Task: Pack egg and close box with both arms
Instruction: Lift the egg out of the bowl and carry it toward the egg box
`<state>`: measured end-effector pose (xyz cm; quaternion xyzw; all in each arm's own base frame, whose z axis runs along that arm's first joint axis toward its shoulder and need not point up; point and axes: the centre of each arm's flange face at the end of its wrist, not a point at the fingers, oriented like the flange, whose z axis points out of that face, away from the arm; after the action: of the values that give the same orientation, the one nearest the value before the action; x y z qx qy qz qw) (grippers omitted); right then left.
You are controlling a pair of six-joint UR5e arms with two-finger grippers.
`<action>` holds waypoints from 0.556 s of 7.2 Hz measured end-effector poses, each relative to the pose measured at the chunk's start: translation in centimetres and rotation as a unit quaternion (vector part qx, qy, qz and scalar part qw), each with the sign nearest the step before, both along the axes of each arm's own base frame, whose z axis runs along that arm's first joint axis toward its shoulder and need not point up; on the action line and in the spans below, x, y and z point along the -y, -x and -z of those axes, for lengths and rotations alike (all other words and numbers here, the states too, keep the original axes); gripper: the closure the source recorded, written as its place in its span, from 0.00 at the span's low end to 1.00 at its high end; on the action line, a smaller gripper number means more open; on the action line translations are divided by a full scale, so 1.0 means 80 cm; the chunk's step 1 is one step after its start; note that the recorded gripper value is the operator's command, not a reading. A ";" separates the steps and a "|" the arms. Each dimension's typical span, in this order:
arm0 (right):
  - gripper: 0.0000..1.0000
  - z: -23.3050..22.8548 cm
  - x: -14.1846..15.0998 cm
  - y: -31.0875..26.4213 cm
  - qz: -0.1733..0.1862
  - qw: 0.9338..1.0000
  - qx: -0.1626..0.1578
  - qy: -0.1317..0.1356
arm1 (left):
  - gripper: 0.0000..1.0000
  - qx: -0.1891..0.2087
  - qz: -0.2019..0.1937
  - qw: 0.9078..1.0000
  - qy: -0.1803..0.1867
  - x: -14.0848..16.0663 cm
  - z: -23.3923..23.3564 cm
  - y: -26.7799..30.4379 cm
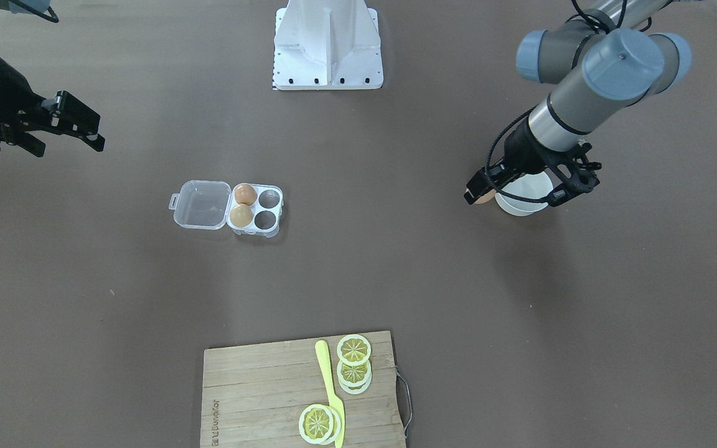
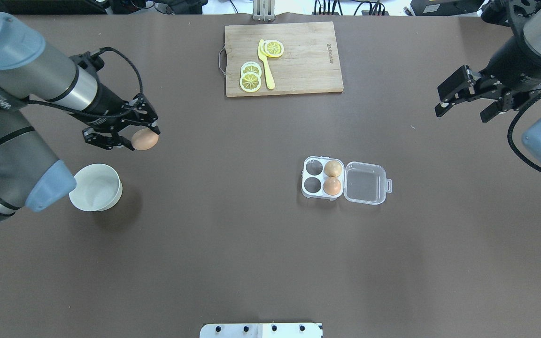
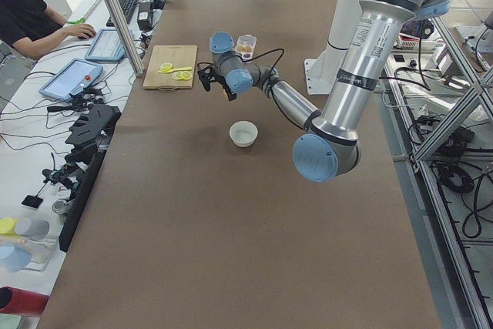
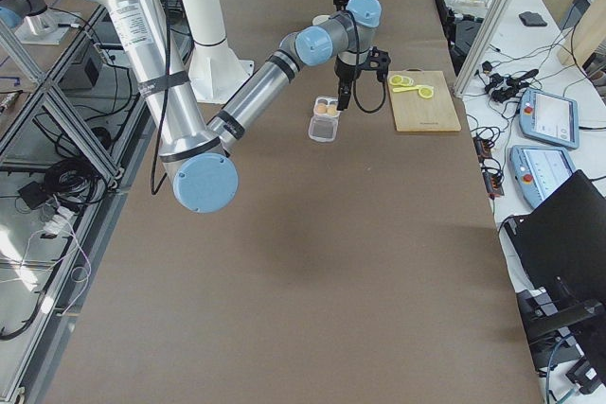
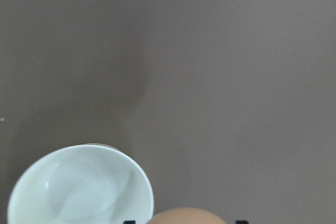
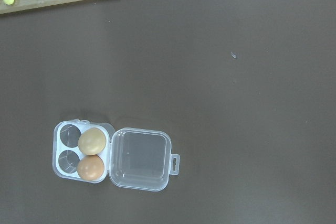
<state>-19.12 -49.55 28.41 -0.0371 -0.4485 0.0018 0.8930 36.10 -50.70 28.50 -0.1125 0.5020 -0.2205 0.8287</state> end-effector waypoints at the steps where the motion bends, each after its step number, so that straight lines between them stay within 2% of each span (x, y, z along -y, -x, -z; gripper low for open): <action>1: 0.00 0.000 0.000 0.001 0.001 1.000 0.000 0.001 | 0.73 -0.012 0.004 1.000 0.007 0.001 0.028 -0.020; 4: 0.00 0.000 -0.001 0.001 0.001 1.000 0.002 0.002 | 0.74 -0.045 0.036 0.998 -0.010 -0.019 0.067 -0.096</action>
<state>-19.18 -49.50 28.38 -0.0396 -0.4505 0.0016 0.8919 43.79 -49.18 23.13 -0.0956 0.5444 -0.2401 0.7980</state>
